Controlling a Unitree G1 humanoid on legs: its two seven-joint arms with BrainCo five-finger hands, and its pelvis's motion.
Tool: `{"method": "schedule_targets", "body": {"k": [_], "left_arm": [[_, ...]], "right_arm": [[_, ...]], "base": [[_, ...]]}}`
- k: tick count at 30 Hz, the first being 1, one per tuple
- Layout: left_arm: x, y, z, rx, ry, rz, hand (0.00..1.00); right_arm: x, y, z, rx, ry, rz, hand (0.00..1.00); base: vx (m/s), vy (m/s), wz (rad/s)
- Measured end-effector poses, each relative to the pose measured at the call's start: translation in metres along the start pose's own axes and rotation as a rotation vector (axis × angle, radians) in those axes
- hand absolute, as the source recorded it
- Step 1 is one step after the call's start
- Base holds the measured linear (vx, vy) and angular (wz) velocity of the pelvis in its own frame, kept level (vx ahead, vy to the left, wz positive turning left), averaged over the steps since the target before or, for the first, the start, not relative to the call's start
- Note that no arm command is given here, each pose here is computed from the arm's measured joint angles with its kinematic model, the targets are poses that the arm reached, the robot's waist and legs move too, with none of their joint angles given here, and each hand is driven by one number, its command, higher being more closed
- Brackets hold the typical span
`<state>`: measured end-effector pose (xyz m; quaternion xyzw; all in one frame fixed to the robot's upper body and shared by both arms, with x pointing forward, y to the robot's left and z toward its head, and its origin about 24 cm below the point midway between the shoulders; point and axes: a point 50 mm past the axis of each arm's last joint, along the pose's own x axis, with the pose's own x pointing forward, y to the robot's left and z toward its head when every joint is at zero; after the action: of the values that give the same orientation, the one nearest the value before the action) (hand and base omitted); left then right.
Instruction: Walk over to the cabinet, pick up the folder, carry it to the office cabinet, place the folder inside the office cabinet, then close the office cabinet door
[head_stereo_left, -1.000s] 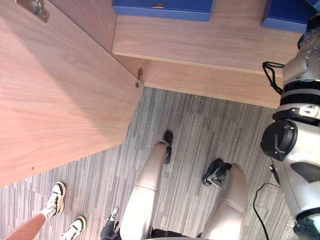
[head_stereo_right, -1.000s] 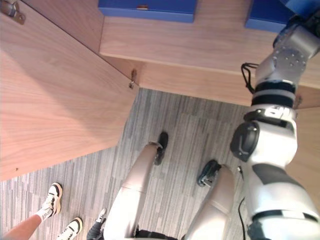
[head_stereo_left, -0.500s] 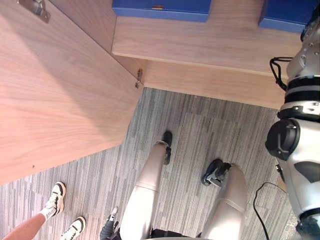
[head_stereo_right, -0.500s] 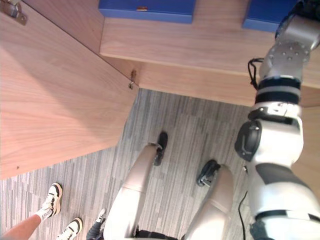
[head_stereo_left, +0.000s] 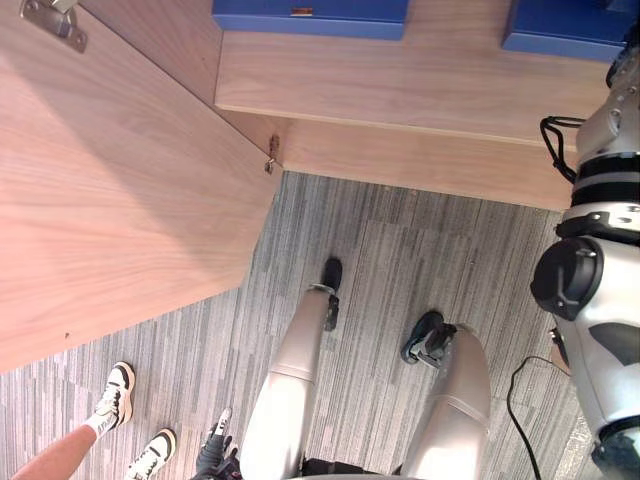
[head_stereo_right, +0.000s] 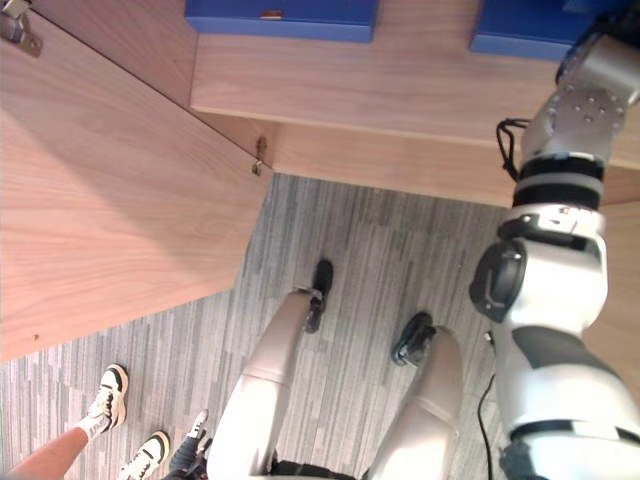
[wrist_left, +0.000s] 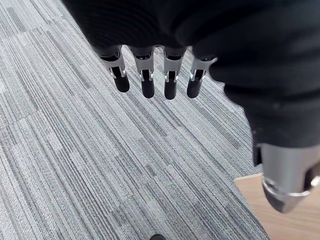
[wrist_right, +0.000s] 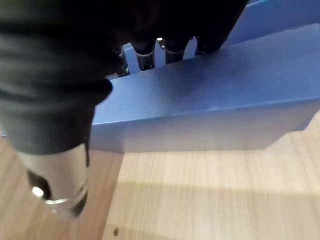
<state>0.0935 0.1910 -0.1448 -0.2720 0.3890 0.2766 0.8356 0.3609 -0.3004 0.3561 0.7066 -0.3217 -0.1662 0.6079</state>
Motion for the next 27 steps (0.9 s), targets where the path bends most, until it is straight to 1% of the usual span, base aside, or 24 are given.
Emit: {"method": "schedule_targets", "body": {"k": [4,7,11,13,14,15,16,17,18,20,21,22,23,26,27], "left_arm": [[0.001,-0.002,0.003,-0.002,-0.008,0.001,0.0],[0.003,-0.004,0.005,-0.003,-0.015,-0.003,0.0],[0.005,-0.008,0.012,-0.008,-0.035,-0.015,0.0],[0.006,-0.009,0.013,-0.008,-0.04,-0.017,0.0],[0.007,-0.012,0.015,-0.008,-0.047,-0.024,0.0],[0.007,-0.013,0.016,-0.009,-0.048,-0.026,0.0],[0.008,-0.014,0.017,-0.014,-0.051,-0.03,0.0],[0.008,-0.014,0.017,-0.017,-0.052,-0.028,0.0],[0.008,-0.013,0.016,-0.018,-0.049,-0.025,0.0],[0.008,-0.011,0.016,-0.027,-0.049,-0.021,0.0],[0.008,-0.011,0.016,-0.03,-0.048,-0.019,0.0],[0.008,-0.01,0.016,-0.034,-0.049,-0.017,0.0],[0.008,-0.01,0.017,-0.033,-0.053,-0.016,0.0],[0.008,-0.009,0.017,-0.034,-0.058,-0.013,0.0],[0.008,-0.009,0.017,-0.035,-0.058,-0.013,0.0]], "right_arm": [[0.004,-0.02,0.004,-0.006,-0.012,-0.076,0.0],[0.005,-0.025,0.002,-0.013,-0.004,-0.101,0.0],[0.004,-0.055,-0.009,-0.085,0.043,-0.203,0.0],[0.002,-0.06,-0.018,-0.153,0.071,-0.207,0.0],[0.0,-0.061,-0.025,-0.24,0.1,-0.19,0.0],[-0.001,-0.061,-0.027,-0.264,0.109,-0.183,0.0],[-0.002,-0.06,-0.031,-0.348,0.121,-0.159,0.0],[-0.004,-0.06,-0.038,-0.486,0.136,-0.119,0.0],[-0.005,-0.061,-0.041,-0.552,0.141,-0.108,0.0],[-0.008,-0.074,-0.05,-0.86,0.159,-0.069,0.0],[-0.009,-0.077,-0.053,-0.941,0.165,-0.056,0.0],[-0.012,-0.083,-0.058,-1.073,0.179,-0.024,0.0],[-0.014,-0.088,-0.062,-1.167,0.194,0.011,0.0],[-0.016,-0.099,-0.065,-1.308,0.233,0.046,0.0],[-0.016,-0.101,-0.066,-1.333,0.239,0.053,0.0]], "base": [[0.04,0.028,-0.03],[0.04,0.023,-0.1],[0.04,0.02,-0.08],[0.03,0.013,-0.11],[0.02,0.01,-0.08],[0.02,0.01,-0.08],[0.01,0.011,-0.05],[0.01,0.01,-0.05],[0.03,0.007,-0.08],[0.03,0.007,-0.1],[0.03,0.01,-0.12],[0.02,0.003,-0.08],[0.01,-0.001,-0.06],[0.01,-0.018,0.06],[0.01,-0.024,0.05]]}}
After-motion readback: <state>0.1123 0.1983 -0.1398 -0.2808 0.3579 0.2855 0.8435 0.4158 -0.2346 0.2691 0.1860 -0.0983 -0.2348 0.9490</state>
